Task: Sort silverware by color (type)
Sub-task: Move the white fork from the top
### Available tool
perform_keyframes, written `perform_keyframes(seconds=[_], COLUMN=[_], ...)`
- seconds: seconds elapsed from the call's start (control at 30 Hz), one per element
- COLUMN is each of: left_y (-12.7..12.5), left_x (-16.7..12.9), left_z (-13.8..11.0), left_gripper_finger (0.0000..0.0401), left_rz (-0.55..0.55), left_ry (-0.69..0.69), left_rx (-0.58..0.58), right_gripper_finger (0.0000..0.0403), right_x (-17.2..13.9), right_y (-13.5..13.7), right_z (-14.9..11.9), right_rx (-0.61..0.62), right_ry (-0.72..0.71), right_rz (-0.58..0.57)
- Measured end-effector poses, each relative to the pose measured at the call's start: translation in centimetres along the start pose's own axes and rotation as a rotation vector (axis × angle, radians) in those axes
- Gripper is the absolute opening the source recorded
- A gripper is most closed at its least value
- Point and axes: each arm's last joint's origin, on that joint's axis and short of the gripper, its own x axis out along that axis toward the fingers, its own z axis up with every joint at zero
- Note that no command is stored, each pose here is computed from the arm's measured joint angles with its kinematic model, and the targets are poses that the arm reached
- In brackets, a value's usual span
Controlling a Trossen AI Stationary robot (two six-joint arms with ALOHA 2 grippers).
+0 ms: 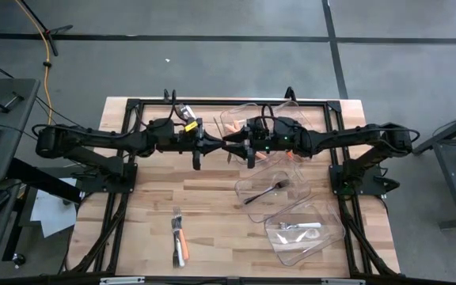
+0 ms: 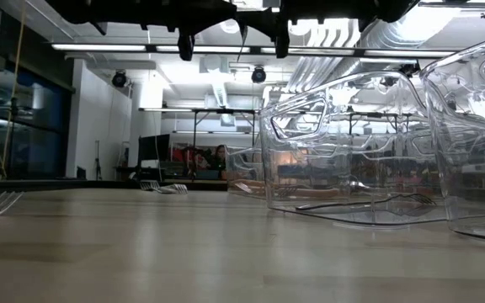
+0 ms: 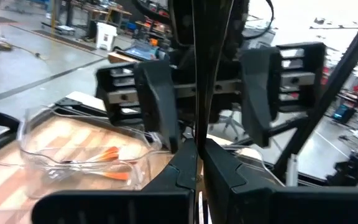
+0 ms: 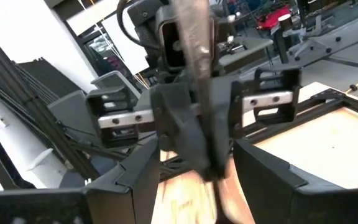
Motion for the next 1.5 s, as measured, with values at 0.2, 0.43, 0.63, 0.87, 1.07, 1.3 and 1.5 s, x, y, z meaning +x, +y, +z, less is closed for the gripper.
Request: perform_keyframes(seconds=[0.2, 0.43, 0.63, 0.87, 1.07, 1.3, 1.5], left_y=[-0.4, -0.4, -0.3, -0.3, -0.3, -0.1, -0.3], left_x=[0.2, 0.8, 0.8, 0.8, 0.8, 0.2, -2.7], left_z=[-0.4, -1.3, -1.2, -1.2, -1.3, -1.7, -0.5], left_gripper_finger=[0.0001, 0.0001, 0.0001, 0.0005, 0.003, 0.0075, 0.0107], left_rz=[-0.035, -0.033, -0.008, -0.002, -0.002, 0.043, 0.081], left_ry=[0.02, 0.054, 0.042, 0.045, 0.048, 0.131, 0.217], left_rx=[-0.001, -0.005, -0.003, -0.004, -0.004, -0.011, 0.009], right_gripper_finger=[0.0189, 0.0184, 0.0148, 0.0036, 0.0017, 0.0005, 0.0003], right_x=[0.0, 0.0, 0.0, 0.0, 0.0, -0.7, -4.1], right_y=[-0.1, -0.2, 0.1, 0.1, 0.0, 0.3, 0.5], right_z=[0.0, 0.1, -0.2, -0.2, -0.2, 0.4, 2.1], right_rx=[0.0, 0.0, 0.002, 0.002, 0.009, -0.062, -0.134], right_ry=[-0.009, -0.019, -0.003, -0.002, -0.003, 0.01, 0.124], right_rz=[-0.018, -0.041, -0.038, -0.041, -0.044, -0.051, -0.125])
